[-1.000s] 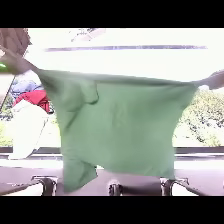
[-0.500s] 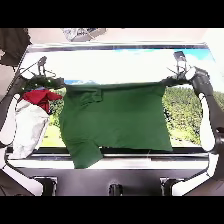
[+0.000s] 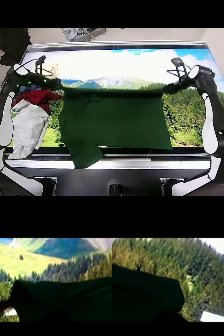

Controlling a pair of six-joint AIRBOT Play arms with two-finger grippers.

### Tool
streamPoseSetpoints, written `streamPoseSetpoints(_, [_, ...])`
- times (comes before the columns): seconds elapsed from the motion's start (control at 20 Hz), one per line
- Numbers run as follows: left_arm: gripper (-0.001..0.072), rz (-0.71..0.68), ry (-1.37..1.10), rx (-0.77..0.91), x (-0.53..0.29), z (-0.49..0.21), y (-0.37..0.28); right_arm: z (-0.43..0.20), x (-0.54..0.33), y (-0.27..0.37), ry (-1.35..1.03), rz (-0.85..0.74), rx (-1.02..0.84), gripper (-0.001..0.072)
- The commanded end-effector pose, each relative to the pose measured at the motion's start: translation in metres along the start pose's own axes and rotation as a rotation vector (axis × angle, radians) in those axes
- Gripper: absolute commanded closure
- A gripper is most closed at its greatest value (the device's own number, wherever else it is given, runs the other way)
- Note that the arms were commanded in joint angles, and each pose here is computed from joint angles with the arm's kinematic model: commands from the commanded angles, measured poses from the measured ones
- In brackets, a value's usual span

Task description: Fold the shirts.

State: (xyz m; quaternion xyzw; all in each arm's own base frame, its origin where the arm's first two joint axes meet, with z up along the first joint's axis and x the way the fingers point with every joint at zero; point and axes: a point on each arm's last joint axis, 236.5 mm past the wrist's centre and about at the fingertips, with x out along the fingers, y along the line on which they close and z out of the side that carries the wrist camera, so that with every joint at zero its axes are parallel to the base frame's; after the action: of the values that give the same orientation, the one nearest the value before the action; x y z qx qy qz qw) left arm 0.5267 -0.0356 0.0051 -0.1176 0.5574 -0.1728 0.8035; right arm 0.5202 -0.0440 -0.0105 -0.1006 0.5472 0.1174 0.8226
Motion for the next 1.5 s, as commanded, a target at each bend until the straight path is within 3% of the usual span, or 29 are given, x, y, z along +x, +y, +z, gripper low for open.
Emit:
streamPoseSetpoints(0.0, [0.0681,0.020,0.295,-0.029,-0.010,-0.071,-0.002,-0.076,-0.010,0.028,0.315,0.132,-0.075,0.0663])
streamPoseSetpoints(0.3, [0.0681,0.016,0.532,-0.147,0.012,-0.145,0.002,-0.111,0.006,0.047,0.468,0.242,-0.057,0.0663])
streamPoseSetpoints(0.5, [0.0673,0.005,0.570,-0.137,0.021,-0.156,-0.001,-0.122,0.011,0.058,0.518,0.301,-0.050,0.0660])
streamPoseSetpoints(0.55, [0.0607,0.006,0.568,-0.136,0.021,-0.155,-0.002,-0.122,0.010,0.058,0.516,0.299,-0.050,0.0597])
streamPoseSetpoints(0.6, [0.0376,0.007,0.563,-0.136,0.017,-0.152,-0.001,-0.121,0.005,0.058,0.519,0.302,-0.052,0.0359])
streamPoseSetpoints(0.65, [0.0250,0.005,0.564,-0.135,0.011,-0.150,-0.001,-0.121,-0.008,0.060,0.527,0.319,-0.086,0.0248])
streamPoseSetpoints(0.75, [0.0250,0.002,0.550,-0.146,-0.009,-0.146,0.001,-0.118,-0.036,0.055,0.494,0.313,-0.093,0.0234])
streamPoseSetpoints(0.9, [0.0250,-0.001,0.510,-0.199,-0.036,-0.159,0.001,-0.133,-0.078,0.038,0.476,0.332,0.038,0.0234])
streamPoseSetpoints(1.2, [0.0254,-0.114,0.471,-0.301,-0.006,-0.305,-0.044,-0.183,-0.098,0.045,0.489,0.336,0.119,0.0234])
streamPoseSetpoints(1.45, [0.0266,-0.169,0.453,-0.348,0.005,-0.352,-0.063,-0.186,-0.105,0.049,0.483,0.332,0.113,0.0236])
